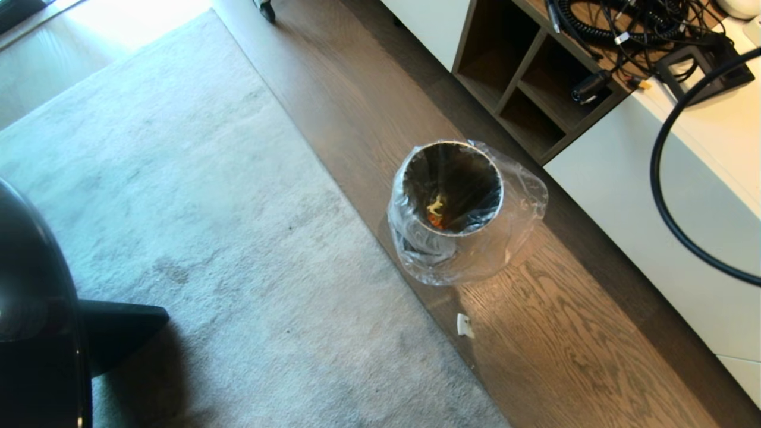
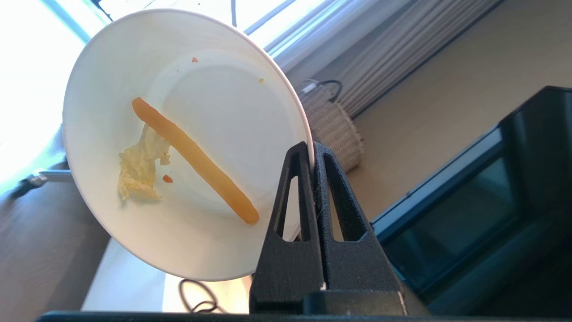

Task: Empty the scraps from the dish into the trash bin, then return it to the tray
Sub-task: Pour the leftover food from the bowl into the trash can

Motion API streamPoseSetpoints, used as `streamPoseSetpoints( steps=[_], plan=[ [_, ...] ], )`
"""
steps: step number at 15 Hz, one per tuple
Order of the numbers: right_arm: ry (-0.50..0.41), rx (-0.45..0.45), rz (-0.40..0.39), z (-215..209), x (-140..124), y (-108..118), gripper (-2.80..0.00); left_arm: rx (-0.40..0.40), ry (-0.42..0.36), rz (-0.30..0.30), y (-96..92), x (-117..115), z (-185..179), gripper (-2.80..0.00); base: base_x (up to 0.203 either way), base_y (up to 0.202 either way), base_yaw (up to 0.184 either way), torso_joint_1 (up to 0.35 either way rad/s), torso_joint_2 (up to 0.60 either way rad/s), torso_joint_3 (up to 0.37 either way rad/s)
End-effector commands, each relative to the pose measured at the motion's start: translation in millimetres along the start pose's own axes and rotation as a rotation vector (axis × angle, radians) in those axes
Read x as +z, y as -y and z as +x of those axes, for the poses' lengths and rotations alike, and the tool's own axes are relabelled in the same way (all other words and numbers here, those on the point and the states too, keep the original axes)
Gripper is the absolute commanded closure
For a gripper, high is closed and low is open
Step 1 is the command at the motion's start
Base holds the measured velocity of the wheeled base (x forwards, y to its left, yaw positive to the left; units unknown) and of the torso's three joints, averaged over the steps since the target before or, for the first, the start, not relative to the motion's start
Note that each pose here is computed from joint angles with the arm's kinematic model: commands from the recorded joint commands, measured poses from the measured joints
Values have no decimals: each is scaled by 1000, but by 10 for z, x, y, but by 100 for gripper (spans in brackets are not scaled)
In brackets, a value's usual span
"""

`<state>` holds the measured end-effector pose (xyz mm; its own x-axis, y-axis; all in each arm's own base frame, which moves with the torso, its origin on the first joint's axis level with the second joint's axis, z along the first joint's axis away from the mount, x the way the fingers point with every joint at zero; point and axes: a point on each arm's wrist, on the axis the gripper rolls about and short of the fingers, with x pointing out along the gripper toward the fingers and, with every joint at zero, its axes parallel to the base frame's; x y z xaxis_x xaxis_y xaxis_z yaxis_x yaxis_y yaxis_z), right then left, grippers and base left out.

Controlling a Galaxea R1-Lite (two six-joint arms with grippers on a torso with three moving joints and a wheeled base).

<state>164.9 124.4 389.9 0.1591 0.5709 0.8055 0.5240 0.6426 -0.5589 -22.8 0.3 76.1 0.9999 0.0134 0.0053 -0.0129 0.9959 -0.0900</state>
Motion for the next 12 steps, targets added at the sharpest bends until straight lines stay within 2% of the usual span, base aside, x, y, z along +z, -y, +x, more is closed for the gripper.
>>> streamPoseSetpoints(
  steps=[1, 8, 12],
  plan=[
    [15, -42, -25, 101, -2, 149, 0, 0, 1, -1, 0, 0, 0, 0, 0, 0, 0, 0, 0, 0],
    [45, -78, -45, 170, 60, 474, 0, 0, 1, -1, 0, 0, 0, 0, 0, 0, 0, 0, 0, 0],
    [49, -74, -41, 138, 90, 492, 0, 0, 1, -2, 0, 0, 0, 0, 0, 0, 0, 0, 0, 0]
  ],
)
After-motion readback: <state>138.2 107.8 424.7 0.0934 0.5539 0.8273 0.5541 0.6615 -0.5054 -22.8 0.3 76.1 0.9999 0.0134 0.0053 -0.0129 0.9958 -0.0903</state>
